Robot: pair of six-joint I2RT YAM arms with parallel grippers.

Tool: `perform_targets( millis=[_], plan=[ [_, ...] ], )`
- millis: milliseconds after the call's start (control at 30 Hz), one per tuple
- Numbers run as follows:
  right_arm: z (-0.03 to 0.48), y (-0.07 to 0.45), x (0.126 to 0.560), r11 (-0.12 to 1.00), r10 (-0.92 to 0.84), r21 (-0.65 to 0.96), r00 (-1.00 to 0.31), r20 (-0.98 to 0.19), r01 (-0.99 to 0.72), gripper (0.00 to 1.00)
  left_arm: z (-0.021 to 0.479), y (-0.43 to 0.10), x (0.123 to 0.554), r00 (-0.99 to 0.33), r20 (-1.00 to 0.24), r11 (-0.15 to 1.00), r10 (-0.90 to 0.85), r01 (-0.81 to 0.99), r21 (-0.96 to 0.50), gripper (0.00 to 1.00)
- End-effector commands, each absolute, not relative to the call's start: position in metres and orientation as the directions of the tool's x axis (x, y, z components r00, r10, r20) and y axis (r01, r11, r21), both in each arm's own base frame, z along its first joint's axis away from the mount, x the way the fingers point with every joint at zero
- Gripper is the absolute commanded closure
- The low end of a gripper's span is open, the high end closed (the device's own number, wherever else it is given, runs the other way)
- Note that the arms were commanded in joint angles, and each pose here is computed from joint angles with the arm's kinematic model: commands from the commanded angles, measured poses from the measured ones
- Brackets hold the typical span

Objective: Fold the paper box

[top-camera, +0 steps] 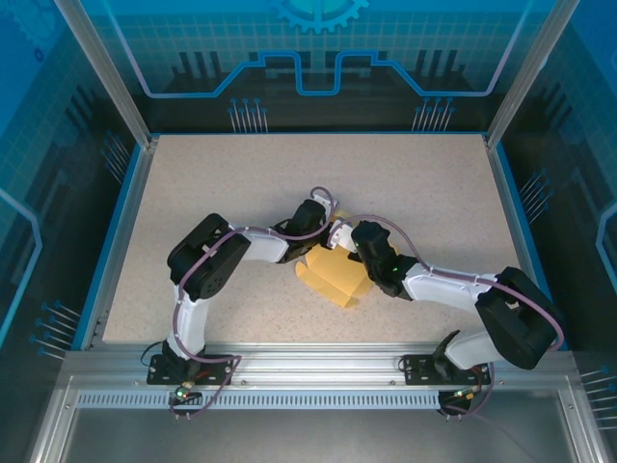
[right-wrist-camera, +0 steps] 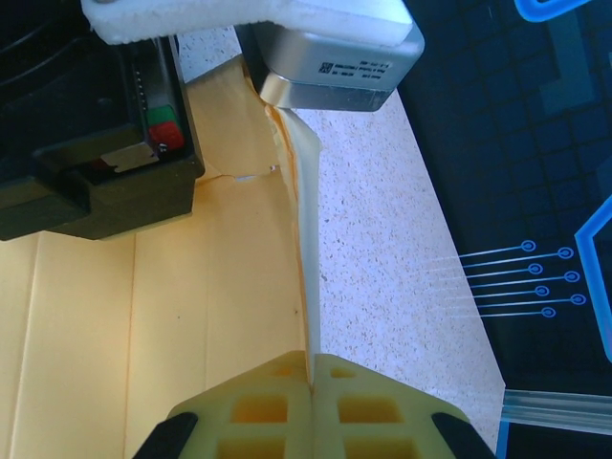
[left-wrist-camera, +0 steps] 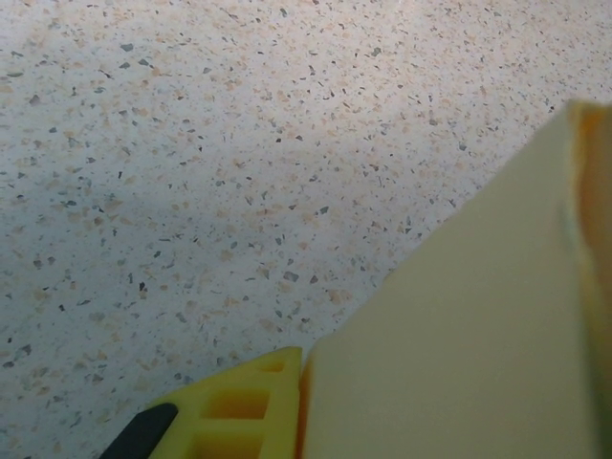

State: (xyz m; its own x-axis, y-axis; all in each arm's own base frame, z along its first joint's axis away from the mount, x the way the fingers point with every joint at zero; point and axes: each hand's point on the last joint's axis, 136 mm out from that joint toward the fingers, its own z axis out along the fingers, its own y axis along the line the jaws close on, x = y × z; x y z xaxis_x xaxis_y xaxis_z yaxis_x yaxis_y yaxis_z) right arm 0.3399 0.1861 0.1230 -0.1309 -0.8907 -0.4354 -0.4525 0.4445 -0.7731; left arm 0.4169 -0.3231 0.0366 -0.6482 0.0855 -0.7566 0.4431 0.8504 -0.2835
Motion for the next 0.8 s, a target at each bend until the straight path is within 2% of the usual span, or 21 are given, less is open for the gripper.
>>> perform_targets(
  millis=[0, 167, 567, 767],
  plan=[
    [0.097, 0.181, 0.326, 0.416, -0.905, -0.748, -0.159, -0.394, -0.517, 0.99, 0.047, -0.289, 0.453, -0.617, -0.782, 0.906, -0.088, 0.276, -0.32, 0.88],
    [0.1, 0.181, 0.328, 0.428, -0.899, -0.744, -0.162, -0.406, -0.513, 0.99, 0.064, -0.309, 0.44, -0.592, -0.804, 0.833, -0.053, 0.418, -0.363, 0.79],
    [0.1, 0.179, 0.327, 0.428, -0.9, -0.744, -0.168, -0.402, -0.513, 0.99, 0.093, -0.312, 0.422, -0.528, -0.849, 0.752, -0.025, 0.549, -0.364, 0.51],
    [0.1, 0.179, 0.327, 0.429, -0.899, -0.743, -0.168, -0.403, -0.514, 1.0, 0.098, -0.308, 0.423, -0.506, -0.862, 0.751, -0.027, 0.559, -0.352, 0.47]
  ],
)
